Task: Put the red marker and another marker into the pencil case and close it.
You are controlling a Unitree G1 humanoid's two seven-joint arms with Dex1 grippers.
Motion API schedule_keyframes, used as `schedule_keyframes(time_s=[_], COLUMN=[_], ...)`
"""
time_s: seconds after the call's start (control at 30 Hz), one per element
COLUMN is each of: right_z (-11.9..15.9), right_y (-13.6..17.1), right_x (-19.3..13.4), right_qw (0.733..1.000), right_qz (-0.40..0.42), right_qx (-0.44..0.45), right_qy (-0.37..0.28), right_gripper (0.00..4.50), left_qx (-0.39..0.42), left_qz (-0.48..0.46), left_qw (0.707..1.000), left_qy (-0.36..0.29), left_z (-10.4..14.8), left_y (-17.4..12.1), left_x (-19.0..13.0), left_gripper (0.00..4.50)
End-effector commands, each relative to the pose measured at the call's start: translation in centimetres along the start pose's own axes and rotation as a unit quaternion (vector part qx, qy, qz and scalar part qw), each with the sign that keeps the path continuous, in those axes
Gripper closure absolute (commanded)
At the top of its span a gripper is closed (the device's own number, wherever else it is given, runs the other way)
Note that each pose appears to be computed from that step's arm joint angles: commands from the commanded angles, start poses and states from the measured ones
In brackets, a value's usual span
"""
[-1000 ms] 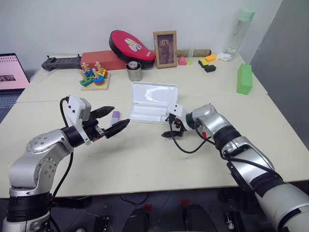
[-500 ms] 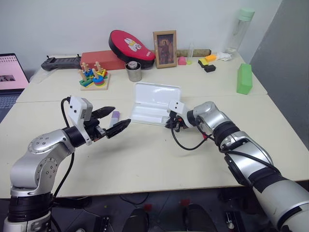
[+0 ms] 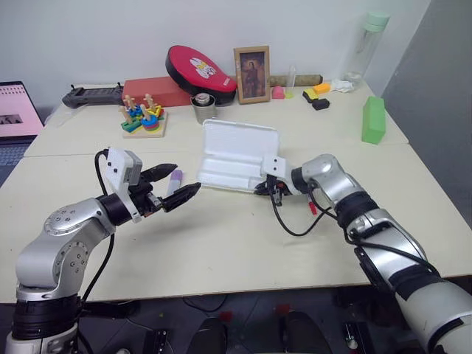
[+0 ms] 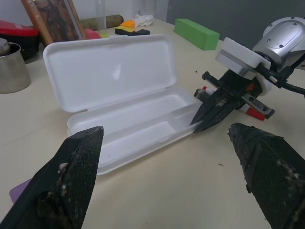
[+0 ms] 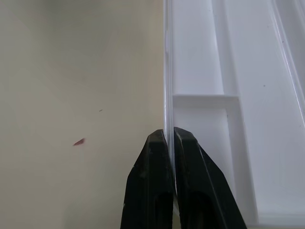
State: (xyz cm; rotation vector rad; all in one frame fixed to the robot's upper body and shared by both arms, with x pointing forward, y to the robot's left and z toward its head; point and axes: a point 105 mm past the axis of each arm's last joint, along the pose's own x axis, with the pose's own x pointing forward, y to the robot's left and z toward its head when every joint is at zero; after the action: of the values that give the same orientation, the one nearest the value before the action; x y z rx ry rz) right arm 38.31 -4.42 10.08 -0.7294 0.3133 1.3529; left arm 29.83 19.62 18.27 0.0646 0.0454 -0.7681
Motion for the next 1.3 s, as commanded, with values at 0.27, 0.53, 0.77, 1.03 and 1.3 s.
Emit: schedule_keyframes(time_s=[0.27,0.53,0.77,1.03,1.3], right_z=[0.5,0.3,1.0,1.7,4.2], right_y=[3.3,3.9,3.1,3.0,2.6], right_x=[-0.8,-0.8,-0.9,-1.7,-4.3], right_qw=[0.998,0.997,0.998,0.998,0.998], right_qz=[0.056,0.069,0.053,0.050,0.026], right_qx=[-0.032,-0.036,-0.036,-0.039,-0.038], right_qy=[0.001,0.005,-0.003,-0.013,-0.052], right_gripper=[4.44,4.44,3.94,1.99,0.06], left_qx=[0.018,0.012,0.010,0.010,0.009], left_qz=[-0.023,-0.043,-0.050,-0.054,-0.067], left_qw=[1.000,0.999,0.998,0.998,0.997], left_qy=[0.005,0.018,0.032,0.035,0.034], left_z=[0.7,0.4,-0.2,-0.3,-0.3], left_y=[-0.9,-1.5,-1.8,-1.6,-1.9], left_x=[-0.1,-0.3,-0.5,-0.2,0.4], left_gripper=[0.00,0.00,0.00,0.00,0.00])
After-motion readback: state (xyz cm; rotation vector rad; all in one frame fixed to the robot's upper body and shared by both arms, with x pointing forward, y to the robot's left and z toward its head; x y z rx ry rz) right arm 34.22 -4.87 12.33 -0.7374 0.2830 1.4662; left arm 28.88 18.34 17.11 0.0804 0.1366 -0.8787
